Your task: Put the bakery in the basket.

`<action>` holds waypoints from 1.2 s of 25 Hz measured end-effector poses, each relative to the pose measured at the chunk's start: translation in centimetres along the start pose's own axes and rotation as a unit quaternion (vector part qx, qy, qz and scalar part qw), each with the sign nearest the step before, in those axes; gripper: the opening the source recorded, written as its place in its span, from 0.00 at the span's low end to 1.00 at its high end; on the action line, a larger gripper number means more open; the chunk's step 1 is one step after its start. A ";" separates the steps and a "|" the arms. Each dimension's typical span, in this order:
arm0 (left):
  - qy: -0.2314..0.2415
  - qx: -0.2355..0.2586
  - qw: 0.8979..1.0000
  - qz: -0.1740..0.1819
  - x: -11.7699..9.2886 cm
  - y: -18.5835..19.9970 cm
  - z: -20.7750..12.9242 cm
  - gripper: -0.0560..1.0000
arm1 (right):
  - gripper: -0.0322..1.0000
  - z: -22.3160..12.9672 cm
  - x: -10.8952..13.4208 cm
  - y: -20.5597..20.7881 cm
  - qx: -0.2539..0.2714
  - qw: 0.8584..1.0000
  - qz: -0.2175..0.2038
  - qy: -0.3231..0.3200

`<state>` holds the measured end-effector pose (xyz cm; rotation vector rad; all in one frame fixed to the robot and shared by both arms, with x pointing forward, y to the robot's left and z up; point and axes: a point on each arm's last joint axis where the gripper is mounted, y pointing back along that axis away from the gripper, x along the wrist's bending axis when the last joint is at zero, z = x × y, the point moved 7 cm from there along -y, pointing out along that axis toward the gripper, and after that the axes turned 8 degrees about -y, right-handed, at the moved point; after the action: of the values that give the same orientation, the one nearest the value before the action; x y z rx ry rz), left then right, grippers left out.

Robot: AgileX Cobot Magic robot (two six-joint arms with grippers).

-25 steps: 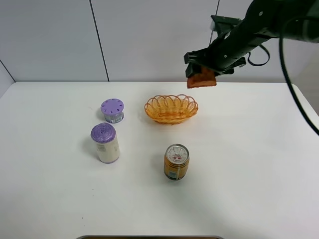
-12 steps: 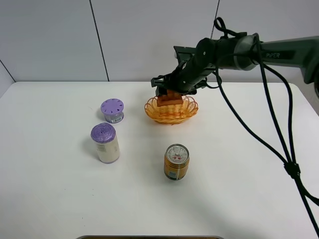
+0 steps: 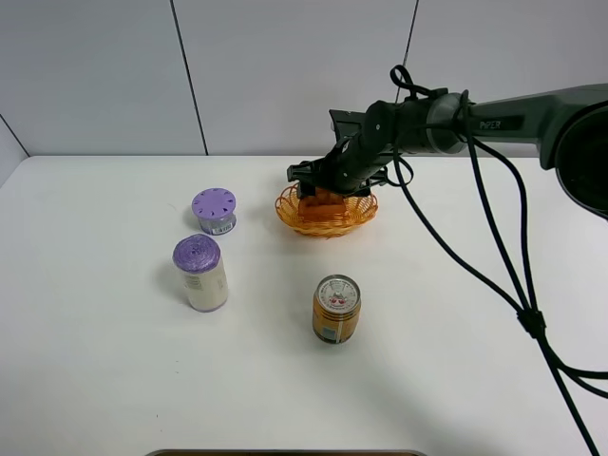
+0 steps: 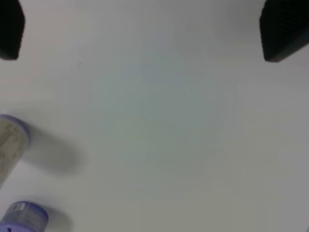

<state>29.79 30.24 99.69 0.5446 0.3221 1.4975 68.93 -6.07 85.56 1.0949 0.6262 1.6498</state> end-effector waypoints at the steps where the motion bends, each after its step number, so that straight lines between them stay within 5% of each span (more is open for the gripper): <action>1: 0.000 0.000 1.000 0.000 0.0 0.0 0.0 0.99 | 0.69 0.0 0.0 0.0 0.000 1.000 0.000 0.000; 7: 0.000 0.000 1.000 0.000 0.0 0.0 0.0 0.99 | 0.70 -0.2 -0.1 0.0 0.008 1.000 -0.002 0.000; 12: 0.000 0.000 1.000 0.000 0.0 0.0 0.0 0.99 | 0.87 -0.9 -0.2 0.0 0.028 1.000 -0.007 -0.002; 20: 0.000 0.000 1.000 0.000 0.0 0.0 0.0 0.99 | 0.89 -0.8 0.1 0.8 0.032 0.999 -0.005 -0.004; 30: 0.000 0.000 1.000 0.000 0.0 0.0 0.0 0.99 | 0.89 0.8 1.9 8.9 0.032 0.999 -0.009 0.021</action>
<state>29.79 30.24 99.69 0.5446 0.3221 1.4975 65.40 -7.54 93.86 1.0993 0.7182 1.6504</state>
